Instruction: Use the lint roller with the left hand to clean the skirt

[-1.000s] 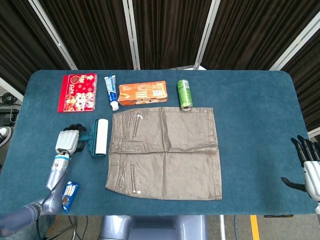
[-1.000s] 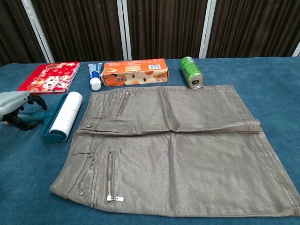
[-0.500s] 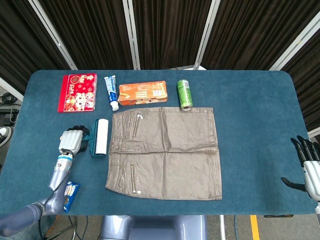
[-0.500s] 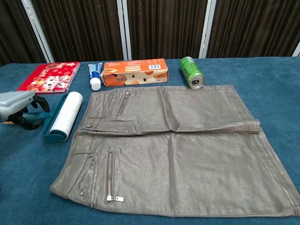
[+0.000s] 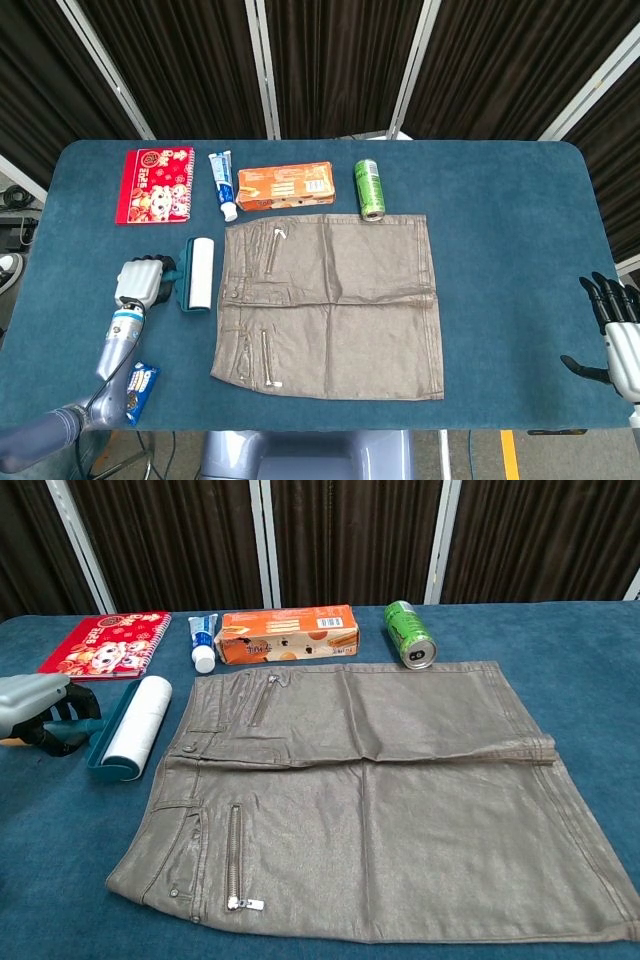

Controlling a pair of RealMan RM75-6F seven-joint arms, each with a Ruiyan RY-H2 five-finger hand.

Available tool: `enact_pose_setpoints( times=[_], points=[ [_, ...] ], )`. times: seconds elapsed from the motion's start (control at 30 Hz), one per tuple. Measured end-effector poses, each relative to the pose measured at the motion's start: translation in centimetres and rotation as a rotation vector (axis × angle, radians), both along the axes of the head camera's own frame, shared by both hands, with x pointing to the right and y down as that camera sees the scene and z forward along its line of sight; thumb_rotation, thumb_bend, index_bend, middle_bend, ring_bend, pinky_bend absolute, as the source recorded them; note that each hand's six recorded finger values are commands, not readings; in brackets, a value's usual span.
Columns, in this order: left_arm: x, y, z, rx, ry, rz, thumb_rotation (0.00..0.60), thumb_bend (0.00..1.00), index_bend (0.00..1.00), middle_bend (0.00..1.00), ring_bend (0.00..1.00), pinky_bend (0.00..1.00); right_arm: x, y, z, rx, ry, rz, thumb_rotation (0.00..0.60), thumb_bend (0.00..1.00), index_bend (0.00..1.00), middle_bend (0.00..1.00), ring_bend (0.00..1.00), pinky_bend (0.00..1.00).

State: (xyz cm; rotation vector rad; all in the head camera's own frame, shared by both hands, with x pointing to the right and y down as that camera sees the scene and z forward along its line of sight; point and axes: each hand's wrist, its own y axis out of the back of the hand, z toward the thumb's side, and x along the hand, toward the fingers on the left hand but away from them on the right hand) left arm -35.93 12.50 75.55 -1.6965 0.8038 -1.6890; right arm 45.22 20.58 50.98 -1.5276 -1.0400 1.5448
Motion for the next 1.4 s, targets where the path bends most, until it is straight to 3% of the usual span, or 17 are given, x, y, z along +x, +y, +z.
enact_pose_setpoints(
  times=[0.2,0.4,0.57,0.77,1.03,1.4],
  points=[
    [0.2,-0.7,-1.2,0.033,0.002,0.046,0.6,0.73,0.52,0.41,0.36,0.44,0.1,0.0,-0.1,0.001,-0.005,0.003,0.6,0.0,0.0,0.0,0.0,0.0],
    [1.2,-2.1,-3.8,0.079,0.008,0.141,0.6,0.76,0.53,0.41,0.36,0.45,0.1,-0.1,-0.1,0.001,-0.013,0.01,0.6,0.0,0.0,0.0,0.0,0.0],
    [4.2,-3.6,-6.5,0.088,-0.004,0.29,0.6,0.76,0.53,0.41,0.36,0.45,0.4,-0.4,-0.1,-0.003,-0.022,0.022,0.6,0.0,0.0,0.0,0.0,0.0],
    [8.4,-4.9,-8.1,0.072,-0.056,0.453,0.6,0.76,0.54,0.42,0.37,0.45,0.6,-0.8,0.0,-0.006,-0.022,0.039,0.6,0.0,0.0,0.0,0.0,0.0],
    [12.2,-5.6,-7.8,0.038,-0.132,0.584,0.6,0.76,0.55,0.42,0.37,0.46,1.1,-1.0,0.2,-0.017,-0.022,0.059,0.6,0.0,0.0,0.0,0.0,0.0],
    [14.9,-4.6,-6.1,0.013,-0.201,0.714,0.6,0.77,0.56,0.42,0.37,0.46,1.9,-1.3,-0.3,-0.006,-0.036,0.084,0.6,0.0,0.0,0.0,0.0,0.0]
  ],
)
